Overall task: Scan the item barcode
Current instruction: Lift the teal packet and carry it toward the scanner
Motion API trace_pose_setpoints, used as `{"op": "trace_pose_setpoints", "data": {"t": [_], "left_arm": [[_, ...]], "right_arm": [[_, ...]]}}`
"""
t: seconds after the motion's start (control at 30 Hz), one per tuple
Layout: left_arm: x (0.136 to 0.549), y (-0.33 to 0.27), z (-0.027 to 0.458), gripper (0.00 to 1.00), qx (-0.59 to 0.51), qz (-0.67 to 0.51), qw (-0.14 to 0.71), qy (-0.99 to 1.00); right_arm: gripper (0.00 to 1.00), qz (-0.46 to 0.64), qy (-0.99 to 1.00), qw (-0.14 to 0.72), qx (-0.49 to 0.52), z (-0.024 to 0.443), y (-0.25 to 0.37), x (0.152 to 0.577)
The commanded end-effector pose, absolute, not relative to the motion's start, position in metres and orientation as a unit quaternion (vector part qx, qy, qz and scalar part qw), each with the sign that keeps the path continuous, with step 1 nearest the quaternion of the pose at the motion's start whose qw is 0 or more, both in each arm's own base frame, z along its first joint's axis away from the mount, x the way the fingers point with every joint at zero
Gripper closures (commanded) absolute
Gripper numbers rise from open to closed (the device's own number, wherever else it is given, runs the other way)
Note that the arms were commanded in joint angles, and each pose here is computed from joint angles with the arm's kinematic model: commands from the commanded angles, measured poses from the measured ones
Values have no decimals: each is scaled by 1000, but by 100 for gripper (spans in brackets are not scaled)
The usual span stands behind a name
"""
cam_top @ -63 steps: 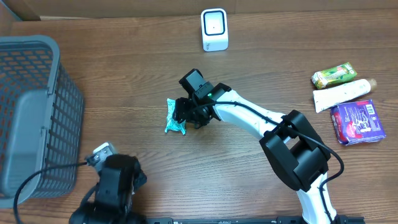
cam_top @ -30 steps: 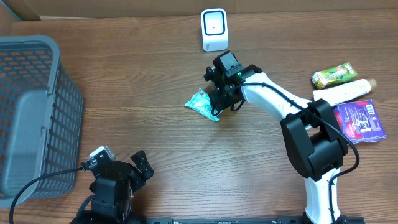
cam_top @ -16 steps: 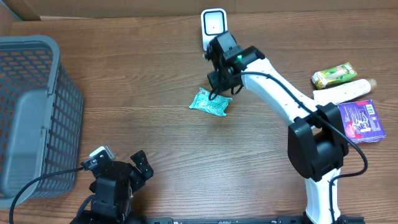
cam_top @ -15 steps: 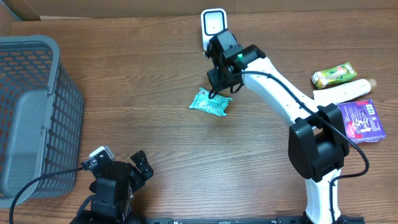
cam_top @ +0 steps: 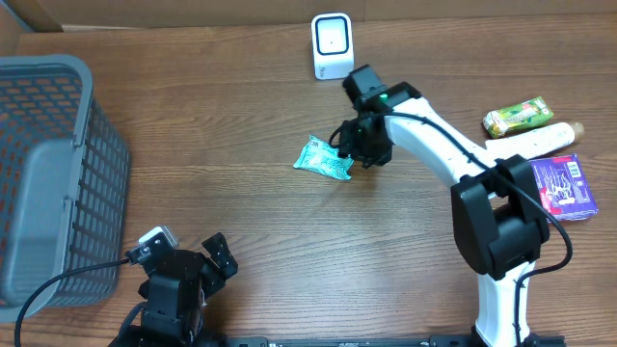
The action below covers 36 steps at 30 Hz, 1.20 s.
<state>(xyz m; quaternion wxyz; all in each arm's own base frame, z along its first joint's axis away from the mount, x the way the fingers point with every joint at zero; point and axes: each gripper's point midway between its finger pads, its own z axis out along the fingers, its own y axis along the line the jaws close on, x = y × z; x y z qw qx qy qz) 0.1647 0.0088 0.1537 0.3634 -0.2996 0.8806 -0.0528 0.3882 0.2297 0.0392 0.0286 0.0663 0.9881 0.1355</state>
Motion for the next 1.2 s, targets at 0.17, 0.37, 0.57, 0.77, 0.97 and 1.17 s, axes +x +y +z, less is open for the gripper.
{"op": "trace_pose_setpoints", "data": {"t": [0.17, 0.37, 0.57, 0.77, 0.97, 1.17], "left_arm": [[164, 10, 152, 0, -305, -53, 364, 878], [164, 10, 152, 0, -305, -53, 364, 878], [164, 10, 152, 0, -305, -53, 364, 878], [164, 10, 152, 0, -305, -53, 364, 878], [164, 10, 152, 0, -305, -53, 364, 878], [164, 10, 152, 1, -305, -53, 364, 878]], "right_arm": [[44, 291, 955, -2, 52, 29, 252, 382], [47, 332, 937, -2, 104, 9, 263, 379], [72, 347, 928, 5, 133, -2, 270, 377], [96, 367, 924, 7, 111, 5, 269, 379], [96, 421, 905, 65, 26, 61, 250, 396], [96, 419, 886, 186, -69, 147, 213, 401]]}}
